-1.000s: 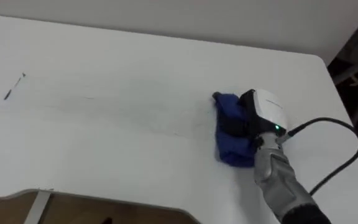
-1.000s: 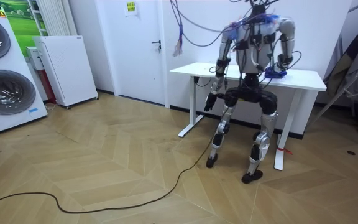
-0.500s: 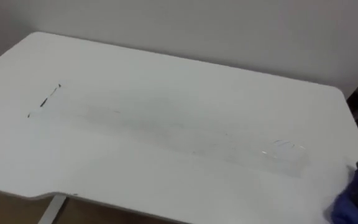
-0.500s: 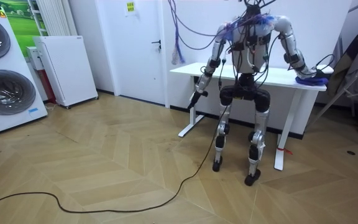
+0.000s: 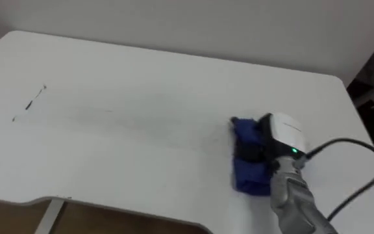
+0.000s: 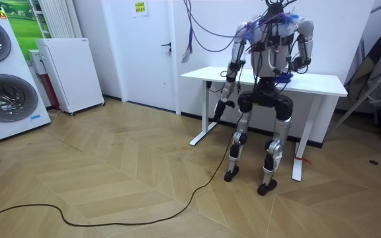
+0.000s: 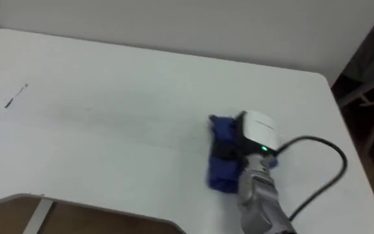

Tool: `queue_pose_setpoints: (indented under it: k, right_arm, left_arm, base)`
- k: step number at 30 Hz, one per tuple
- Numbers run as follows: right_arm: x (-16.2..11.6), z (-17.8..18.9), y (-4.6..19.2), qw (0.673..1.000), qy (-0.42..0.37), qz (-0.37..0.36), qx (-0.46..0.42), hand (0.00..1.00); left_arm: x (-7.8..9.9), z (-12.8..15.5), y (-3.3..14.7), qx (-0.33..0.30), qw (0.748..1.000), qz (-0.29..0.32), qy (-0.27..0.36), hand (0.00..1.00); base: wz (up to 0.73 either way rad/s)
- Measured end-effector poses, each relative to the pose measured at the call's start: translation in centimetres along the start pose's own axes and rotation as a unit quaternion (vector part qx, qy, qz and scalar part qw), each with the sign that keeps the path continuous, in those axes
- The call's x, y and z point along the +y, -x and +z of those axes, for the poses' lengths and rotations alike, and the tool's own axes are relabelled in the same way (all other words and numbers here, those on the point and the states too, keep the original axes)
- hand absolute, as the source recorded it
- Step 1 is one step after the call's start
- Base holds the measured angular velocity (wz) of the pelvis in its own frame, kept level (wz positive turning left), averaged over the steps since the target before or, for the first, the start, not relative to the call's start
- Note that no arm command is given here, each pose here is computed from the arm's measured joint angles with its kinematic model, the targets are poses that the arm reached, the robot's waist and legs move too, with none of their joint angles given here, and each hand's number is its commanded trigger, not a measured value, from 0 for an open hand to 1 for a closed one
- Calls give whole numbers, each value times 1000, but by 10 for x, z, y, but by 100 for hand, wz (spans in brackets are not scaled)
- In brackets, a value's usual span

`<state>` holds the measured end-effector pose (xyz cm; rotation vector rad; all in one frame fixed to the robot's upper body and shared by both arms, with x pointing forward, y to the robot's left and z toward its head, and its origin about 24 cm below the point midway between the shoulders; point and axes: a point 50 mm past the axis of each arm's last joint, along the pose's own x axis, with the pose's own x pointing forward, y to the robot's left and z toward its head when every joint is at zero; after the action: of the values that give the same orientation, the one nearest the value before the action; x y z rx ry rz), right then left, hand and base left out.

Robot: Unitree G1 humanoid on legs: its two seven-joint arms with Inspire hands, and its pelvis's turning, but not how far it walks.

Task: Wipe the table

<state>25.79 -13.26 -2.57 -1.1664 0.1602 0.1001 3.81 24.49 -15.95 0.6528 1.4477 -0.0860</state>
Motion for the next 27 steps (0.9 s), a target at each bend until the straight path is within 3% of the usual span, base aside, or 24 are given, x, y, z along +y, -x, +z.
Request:
queue_pose_setpoints:
  k: [5,9,10,11,12,27]
  right_arm:
    - [6,6,5,999,9,16,-30,100]
    - [14,3,10,999,12,20,-37,100]
    - [14,3,10,999,12,19,-38,76]
    - [14,3,10,999,12,18,-38,6]
    - [15,4,10,999,12,17,-39,0]
    - [20,-12,15,1000,14,16,-15,0]
  left_arm:
    - [-9,-16,2,23,999,-24,-4,0]
    - [-1,2,0,-11,1000,-16,-5,0]
    - [2,8,0,-22,1000,-13,-5,0]
    - [3,11,0,-27,1000,-11,-5,0]
    - [5,15,0,-32,999,-9,-5,0]
    - [2,18,1,-37,999,-11,-3,0]
  base:
    - [23]
    - [14]
    - [0]
    - [-3]
    - [0]
    - [1]
